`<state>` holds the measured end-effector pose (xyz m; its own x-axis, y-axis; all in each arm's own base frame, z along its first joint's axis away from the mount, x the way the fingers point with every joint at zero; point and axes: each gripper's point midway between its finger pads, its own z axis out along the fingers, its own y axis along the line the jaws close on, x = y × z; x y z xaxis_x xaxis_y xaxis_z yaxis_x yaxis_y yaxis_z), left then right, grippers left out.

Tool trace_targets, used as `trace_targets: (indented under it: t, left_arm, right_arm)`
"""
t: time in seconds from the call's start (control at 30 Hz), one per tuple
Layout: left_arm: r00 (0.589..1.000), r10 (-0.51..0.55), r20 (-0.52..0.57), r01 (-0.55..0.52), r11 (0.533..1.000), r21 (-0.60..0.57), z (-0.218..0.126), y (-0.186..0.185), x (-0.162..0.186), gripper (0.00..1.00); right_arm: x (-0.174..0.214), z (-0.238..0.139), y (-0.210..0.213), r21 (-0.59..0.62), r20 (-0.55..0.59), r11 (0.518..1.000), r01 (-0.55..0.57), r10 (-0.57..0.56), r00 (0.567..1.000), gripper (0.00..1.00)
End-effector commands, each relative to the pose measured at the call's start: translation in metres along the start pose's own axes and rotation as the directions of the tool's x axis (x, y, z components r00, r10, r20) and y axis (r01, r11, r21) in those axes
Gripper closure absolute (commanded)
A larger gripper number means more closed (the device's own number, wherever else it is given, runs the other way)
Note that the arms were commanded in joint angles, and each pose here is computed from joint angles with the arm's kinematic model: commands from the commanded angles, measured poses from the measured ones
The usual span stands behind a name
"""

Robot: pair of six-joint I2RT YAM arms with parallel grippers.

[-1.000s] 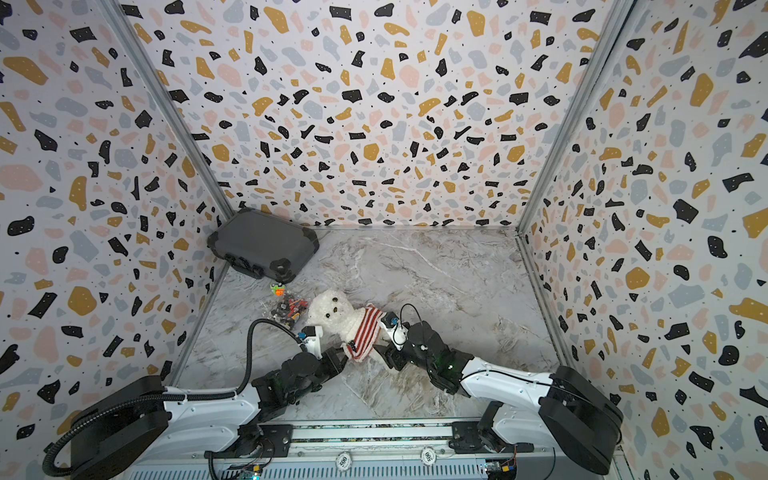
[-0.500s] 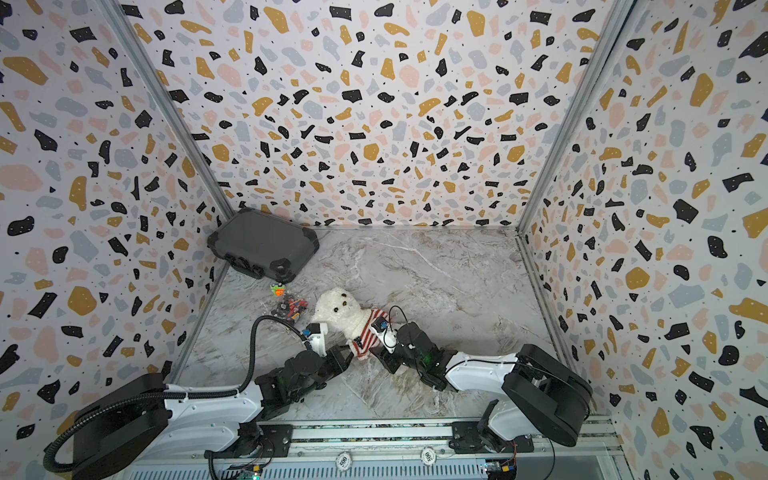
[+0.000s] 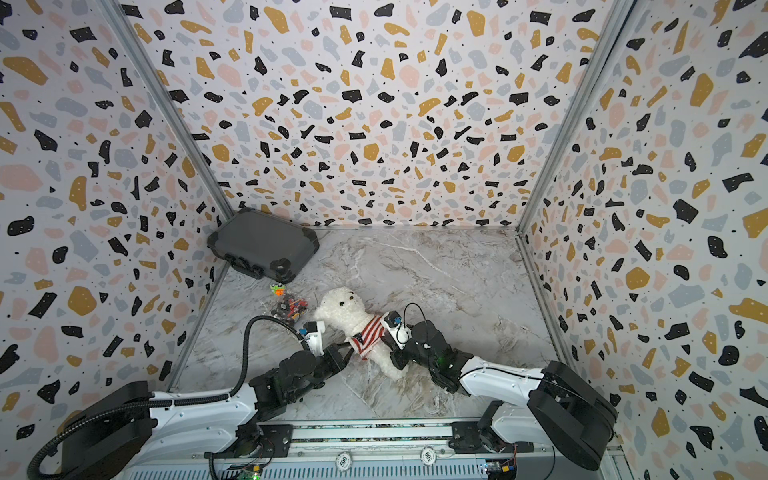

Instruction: Dress the teddy bear

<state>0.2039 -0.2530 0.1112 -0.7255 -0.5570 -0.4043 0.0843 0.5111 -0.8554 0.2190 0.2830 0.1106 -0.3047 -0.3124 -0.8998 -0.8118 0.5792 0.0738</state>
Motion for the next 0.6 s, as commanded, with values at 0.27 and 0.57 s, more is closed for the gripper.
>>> trace_targets:
  t: [0.27, 0.57]
  left_arm:
    - [1.000, 0.020, 0.014, -0.020, 1.000, 0.009, -0.010, 0.005, -0.001, 1.00]
    - [0.970, 0.185, -0.158, -0.180, 0.983, 0.047, -0.016, 0.008, 0.028, 1.00]
  right_arm:
    - [0.019, -0.019, -0.048, 0.142, 0.000, 0.982, -0.124, 0.125, 0.992, 1.00]
    - [0.025, -0.016, -0.051, 0.155, -0.020, 0.980, -0.126, 0.131, 0.991, 1.00]
